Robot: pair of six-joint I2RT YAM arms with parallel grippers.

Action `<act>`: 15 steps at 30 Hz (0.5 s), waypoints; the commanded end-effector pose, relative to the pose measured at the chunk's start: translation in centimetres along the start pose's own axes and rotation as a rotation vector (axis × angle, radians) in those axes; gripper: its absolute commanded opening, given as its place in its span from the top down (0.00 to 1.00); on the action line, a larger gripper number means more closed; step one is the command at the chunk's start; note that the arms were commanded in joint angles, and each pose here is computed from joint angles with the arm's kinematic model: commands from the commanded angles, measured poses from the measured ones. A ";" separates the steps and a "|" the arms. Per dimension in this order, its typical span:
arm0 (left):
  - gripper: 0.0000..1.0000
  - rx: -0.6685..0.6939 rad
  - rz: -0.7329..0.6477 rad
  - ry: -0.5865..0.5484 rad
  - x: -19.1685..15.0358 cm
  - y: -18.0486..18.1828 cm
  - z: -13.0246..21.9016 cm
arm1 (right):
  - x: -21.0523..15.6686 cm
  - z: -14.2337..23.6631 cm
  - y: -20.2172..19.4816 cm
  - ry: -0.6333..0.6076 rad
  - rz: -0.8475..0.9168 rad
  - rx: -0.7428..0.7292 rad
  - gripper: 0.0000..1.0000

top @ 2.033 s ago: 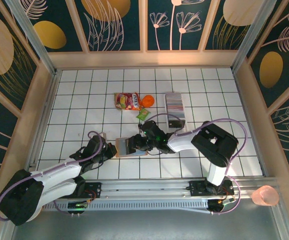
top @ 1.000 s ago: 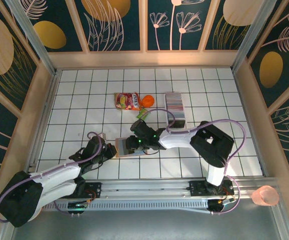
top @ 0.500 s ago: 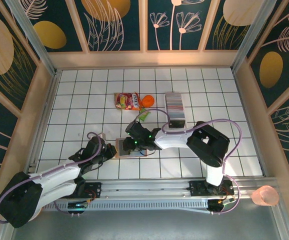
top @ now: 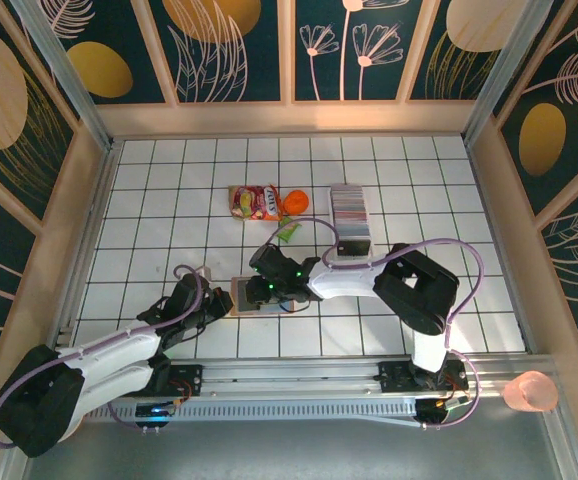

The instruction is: Put the credit cards into the card holder

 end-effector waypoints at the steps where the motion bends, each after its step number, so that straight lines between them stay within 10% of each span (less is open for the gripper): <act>1: 1.00 0.049 -0.009 0.041 -1.1 1.3 0.0 | -0.4 0.3 -0.1 -0.002 0.019 -0.051 0.67; 15: 1.00 0.047 0.001 0.037 -1.2 1.4 0.1 | -0.5 -0.3 2.1 0.012 0.057 0.009 0.70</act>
Point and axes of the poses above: each hand's point on the last joint's axis, 136 mm out from that joint toward the fingers, its own z axis back along the fingers, its own y axis along the line the jaws close on, x = y × z, the point moved 6 cm from there along z, back along the fingers, and after that the axes turned 5 degrees about -z, right-handed, at the moved point
